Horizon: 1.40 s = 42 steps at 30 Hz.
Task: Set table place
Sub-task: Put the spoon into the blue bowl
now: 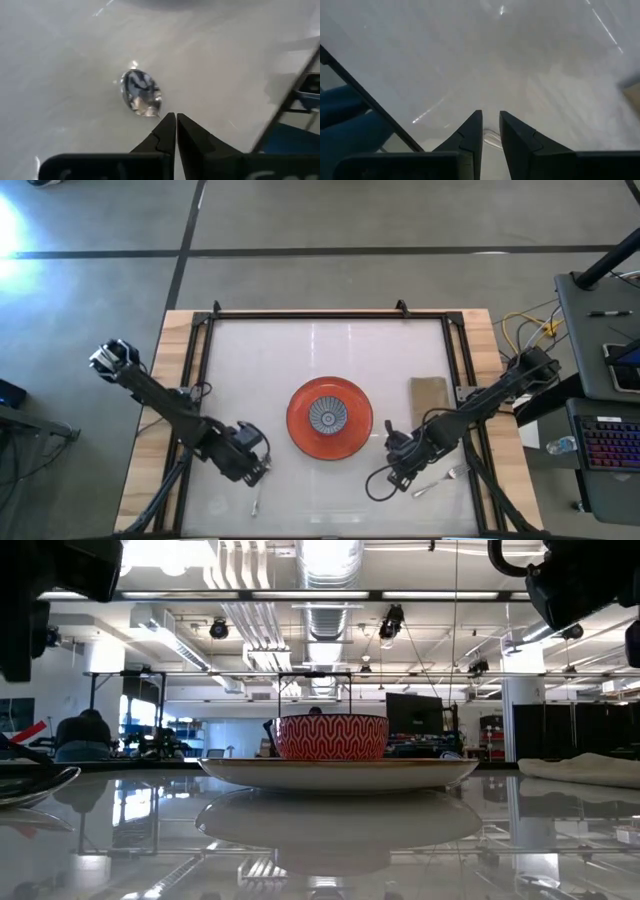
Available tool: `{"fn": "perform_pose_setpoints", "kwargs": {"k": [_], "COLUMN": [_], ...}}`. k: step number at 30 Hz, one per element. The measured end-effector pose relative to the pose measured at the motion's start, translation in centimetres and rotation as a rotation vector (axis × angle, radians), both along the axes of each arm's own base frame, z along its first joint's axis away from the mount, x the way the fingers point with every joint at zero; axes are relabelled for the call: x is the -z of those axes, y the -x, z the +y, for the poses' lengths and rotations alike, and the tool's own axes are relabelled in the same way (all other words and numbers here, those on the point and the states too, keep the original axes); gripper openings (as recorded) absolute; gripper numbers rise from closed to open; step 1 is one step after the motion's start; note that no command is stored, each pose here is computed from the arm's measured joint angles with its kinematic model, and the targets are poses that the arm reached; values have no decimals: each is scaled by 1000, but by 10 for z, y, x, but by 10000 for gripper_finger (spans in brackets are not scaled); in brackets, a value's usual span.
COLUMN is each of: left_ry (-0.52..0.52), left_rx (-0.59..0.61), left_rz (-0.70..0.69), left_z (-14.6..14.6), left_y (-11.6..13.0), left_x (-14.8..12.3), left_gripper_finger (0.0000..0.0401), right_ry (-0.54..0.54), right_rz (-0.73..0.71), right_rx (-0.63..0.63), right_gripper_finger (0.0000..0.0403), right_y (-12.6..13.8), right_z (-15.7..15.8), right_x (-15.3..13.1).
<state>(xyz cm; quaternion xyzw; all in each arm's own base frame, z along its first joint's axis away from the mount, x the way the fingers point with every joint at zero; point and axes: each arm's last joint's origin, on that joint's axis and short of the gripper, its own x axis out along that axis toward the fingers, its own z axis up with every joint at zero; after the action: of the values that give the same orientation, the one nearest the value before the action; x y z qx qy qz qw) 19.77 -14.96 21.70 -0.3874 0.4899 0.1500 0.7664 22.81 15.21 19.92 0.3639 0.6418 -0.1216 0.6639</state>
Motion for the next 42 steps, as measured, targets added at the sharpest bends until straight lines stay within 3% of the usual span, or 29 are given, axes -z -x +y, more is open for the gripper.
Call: {"fn": "perform_pose_setpoints", "kwargs": {"k": [15,30,42], "left_ry": [-104,-135,-57], "left_rx": [-28,-44,-85], "left_rz": [88,106,90], "left_z": [-7,-5,-1], "left_y": [-20,-22,-14], "left_x": [40,54,72], "left_gripper_finger": [0,0,0], "right_ry": [33,35,32], "right_rz": [-99,-190,-310], "right_rx": [61,100,150], "right_gripper_finger": [59,59,59], "right_y": [-11,-21,-33], "right_z": [3,8,11], "right_x": [-13,-33,-64]}}
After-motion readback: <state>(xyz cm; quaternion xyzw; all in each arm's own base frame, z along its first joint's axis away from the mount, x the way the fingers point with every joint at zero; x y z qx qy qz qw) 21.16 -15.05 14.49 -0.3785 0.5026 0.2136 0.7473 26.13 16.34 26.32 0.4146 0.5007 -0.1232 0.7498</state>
